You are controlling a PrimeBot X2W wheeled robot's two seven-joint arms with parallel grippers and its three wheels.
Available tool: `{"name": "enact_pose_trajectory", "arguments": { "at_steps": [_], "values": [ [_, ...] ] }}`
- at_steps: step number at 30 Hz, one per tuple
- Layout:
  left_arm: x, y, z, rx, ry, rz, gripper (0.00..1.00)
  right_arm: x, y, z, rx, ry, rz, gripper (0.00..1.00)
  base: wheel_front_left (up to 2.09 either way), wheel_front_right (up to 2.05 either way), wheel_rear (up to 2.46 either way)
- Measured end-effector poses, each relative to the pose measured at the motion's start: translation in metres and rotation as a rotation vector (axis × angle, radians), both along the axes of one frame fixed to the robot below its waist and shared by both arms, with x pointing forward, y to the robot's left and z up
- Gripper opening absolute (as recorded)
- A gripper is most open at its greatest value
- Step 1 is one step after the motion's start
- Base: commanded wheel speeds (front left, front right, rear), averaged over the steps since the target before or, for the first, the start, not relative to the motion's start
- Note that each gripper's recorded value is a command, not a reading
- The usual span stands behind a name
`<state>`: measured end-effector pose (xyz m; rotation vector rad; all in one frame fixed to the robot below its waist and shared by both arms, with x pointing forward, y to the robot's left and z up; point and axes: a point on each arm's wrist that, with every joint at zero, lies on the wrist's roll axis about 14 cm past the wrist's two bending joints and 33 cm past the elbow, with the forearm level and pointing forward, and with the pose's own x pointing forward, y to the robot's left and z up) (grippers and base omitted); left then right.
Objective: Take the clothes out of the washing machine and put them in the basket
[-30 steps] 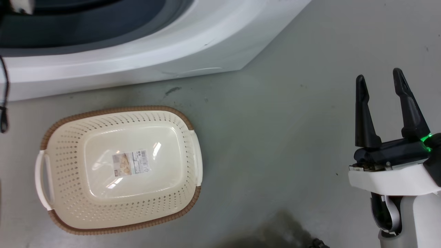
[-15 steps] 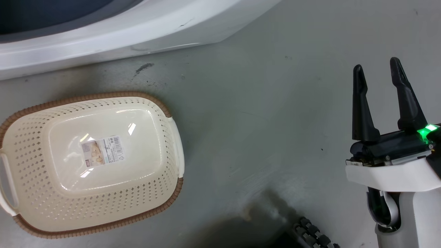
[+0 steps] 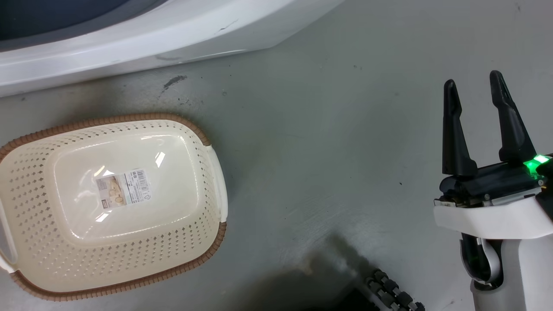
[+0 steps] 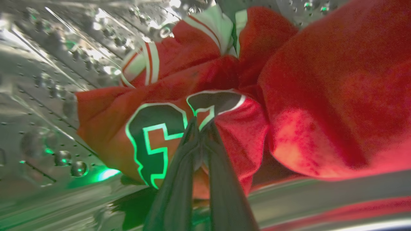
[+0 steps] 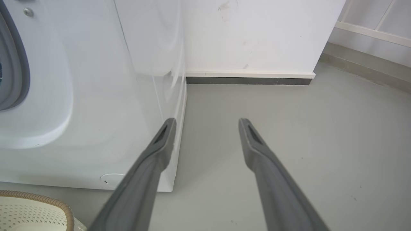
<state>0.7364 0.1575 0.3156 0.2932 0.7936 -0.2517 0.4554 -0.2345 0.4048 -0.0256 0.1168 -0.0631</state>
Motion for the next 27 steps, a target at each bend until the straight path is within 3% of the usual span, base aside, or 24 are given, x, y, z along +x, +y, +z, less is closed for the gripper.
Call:
{"name": "enact_pose_trajectory", "arguments": {
  "at_steps": [13,27],
  "values": [
    [0.002,-0.018,0.052,-0.115,-0.215,-0.034,0.00,0.002,0.007,0.022,-0.008,-0.056,0.022,1.00,0.00,0.00,0.00],
    [-0.068,-0.039,0.105,-0.248,-0.417,-0.115,0.00,-0.013,0.029,0.062,-0.014,-0.135,0.078,1.00,0.00,0.00,0.00]
  ]
}}
